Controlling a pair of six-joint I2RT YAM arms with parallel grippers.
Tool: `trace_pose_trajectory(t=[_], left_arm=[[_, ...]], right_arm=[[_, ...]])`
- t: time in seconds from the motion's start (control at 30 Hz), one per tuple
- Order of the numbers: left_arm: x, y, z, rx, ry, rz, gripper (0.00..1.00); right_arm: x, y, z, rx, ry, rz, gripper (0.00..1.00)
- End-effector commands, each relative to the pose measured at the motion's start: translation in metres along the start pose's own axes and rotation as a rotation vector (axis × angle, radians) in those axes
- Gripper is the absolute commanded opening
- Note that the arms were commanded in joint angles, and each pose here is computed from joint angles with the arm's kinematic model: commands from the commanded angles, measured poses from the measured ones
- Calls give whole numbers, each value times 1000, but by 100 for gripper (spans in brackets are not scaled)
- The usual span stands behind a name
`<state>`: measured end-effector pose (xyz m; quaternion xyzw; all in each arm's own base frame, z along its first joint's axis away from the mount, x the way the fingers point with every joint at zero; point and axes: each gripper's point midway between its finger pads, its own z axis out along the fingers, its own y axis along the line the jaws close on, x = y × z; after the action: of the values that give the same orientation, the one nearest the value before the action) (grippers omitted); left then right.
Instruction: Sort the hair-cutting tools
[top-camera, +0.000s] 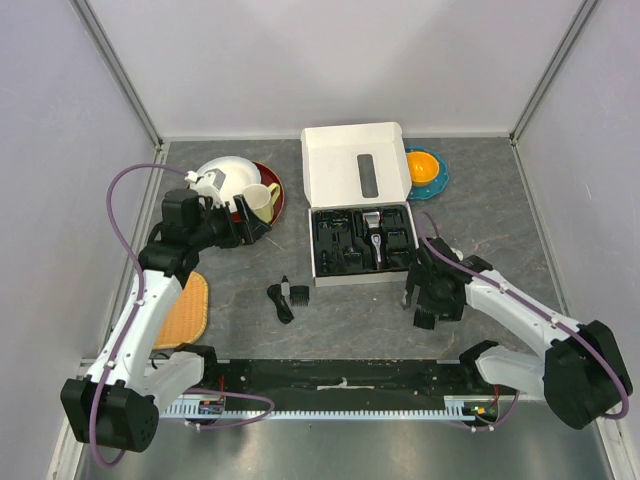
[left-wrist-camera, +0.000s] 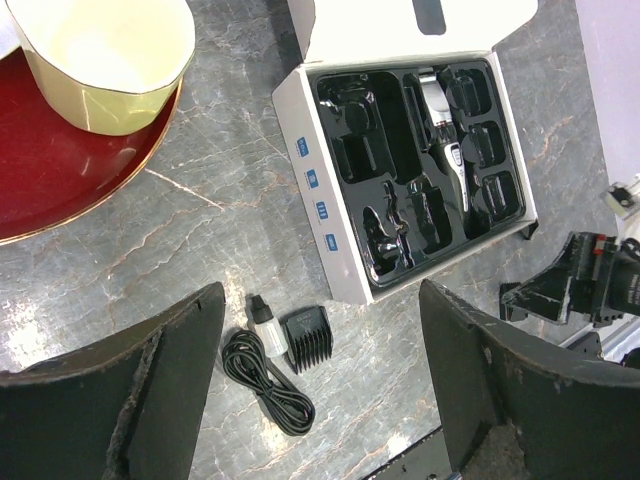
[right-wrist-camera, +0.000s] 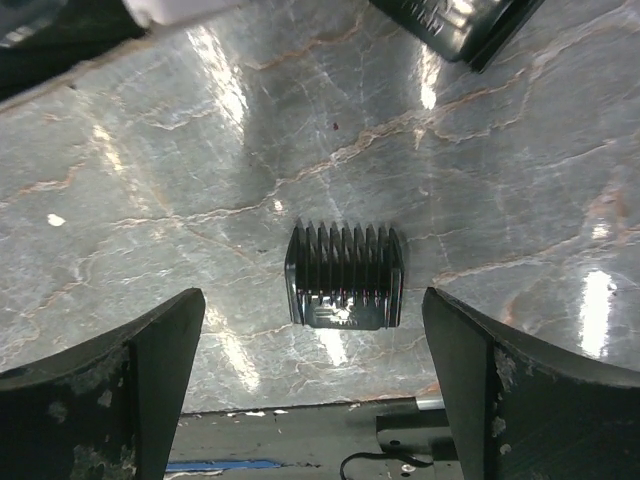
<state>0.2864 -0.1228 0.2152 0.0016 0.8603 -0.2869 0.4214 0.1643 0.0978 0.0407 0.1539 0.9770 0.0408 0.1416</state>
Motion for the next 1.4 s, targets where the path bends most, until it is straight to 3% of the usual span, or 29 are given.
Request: trace_pose_trajectory(t=[0.0, 0.33, 0.53, 0.63, 0.83, 1.03, 1.2, 1.37], left_arm=[[-11, -5, -7, 8, -40, 35, 84], [-11, -5, -7, 9, -38, 32, 84], [-14, -24, -11, 109, -54, 54, 84], [-15, -33, -13, 163, -61, 68, 84], [-13, -72, -27, 382, -61, 102, 84], [-21, -109, -35, 535, -83, 81, 84], [-12, -151, -16, 600, -120, 82, 84], [6, -193, 11, 638, -157, 114, 83]], right_arm=[[7, 9, 17, -36, 30, 53, 97], [15, -6, 31, 39, 38, 104, 84], [13, -5, 30, 7, 1, 131, 55], [12, -2, 27, -10, 2, 126, 46], [-7, 24, -3, -145, -60, 136, 43], [-39, 70, -65, -427, -179, 215, 41], [-79, 102, -113, -629, -326, 320, 41], [-117, 136, -159, -825, -388, 465, 41]])
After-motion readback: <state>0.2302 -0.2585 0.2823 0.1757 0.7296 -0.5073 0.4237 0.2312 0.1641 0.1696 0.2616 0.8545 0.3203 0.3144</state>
